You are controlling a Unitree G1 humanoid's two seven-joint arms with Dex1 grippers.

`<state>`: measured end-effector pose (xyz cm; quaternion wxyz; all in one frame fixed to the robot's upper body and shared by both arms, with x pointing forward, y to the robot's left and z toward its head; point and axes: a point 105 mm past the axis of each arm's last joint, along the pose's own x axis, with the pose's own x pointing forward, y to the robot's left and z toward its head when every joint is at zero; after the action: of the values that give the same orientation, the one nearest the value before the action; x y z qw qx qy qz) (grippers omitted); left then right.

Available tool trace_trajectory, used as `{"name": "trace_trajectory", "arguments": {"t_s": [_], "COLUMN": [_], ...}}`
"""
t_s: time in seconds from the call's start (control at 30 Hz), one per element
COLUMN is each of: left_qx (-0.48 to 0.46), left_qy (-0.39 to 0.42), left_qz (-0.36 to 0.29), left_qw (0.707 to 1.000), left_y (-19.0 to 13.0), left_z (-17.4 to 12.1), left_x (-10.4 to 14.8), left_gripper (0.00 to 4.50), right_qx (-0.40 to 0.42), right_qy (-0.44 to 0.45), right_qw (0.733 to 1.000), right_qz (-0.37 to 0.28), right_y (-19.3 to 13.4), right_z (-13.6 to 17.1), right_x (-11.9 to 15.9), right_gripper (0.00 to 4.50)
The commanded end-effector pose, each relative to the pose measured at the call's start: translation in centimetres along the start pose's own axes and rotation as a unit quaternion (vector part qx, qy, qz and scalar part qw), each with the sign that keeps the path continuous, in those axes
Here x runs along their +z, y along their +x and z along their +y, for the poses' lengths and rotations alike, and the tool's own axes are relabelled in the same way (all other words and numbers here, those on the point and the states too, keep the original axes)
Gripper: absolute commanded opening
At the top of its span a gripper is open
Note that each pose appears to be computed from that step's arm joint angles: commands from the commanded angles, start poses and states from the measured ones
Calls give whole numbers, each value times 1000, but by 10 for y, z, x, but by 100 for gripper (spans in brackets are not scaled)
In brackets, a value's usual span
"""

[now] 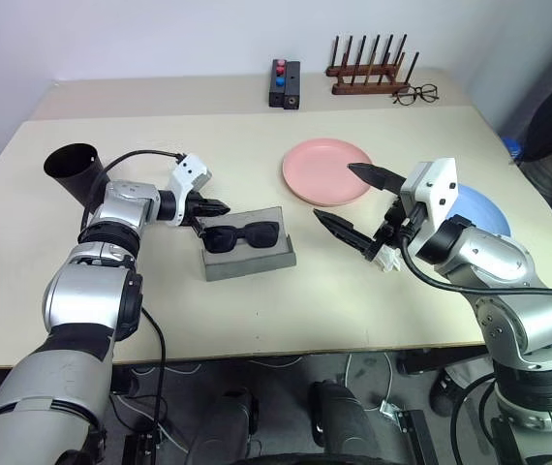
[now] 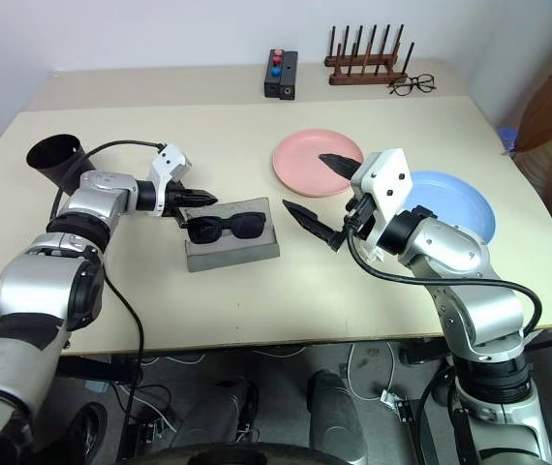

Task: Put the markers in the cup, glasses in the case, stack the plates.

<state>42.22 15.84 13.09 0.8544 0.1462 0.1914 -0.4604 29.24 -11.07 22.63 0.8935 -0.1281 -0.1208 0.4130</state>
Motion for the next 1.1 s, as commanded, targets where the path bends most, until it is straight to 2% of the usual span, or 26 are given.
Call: {"name": "trace_trajectory", "arguments": {"t_s": [0.03,0.23,0.53,0.73,1.1], "left_qx": [-12,-104,-188,-209,-251], "left_qy": [14,-10,-14,-8,27], "left_qz": [-31,-7,-11,14,20], "left_qw": [999,994,982,978,967], "left_y": [-12,-20,-26,-24,-24], "left_z": [3,-14,-32,-41,-62], "left_x": [23,11,15,3,-7], "left_gripper": [9,9,9,9,9], "right_qx": [-3,-6,-5,-7,7], "right_qy": [-20,-21,-22,-24,-23], "right_qw": [999,999,1000,999,1000], "right_qz": [-25,-25,-22,-21,-9], "right_y": [1,2,3,2,-1], "right_z": [1,-2,-2,-4,0], "right_x": [13,12,9,9,3], "right_gripper": [450,450,450,450,450]}}
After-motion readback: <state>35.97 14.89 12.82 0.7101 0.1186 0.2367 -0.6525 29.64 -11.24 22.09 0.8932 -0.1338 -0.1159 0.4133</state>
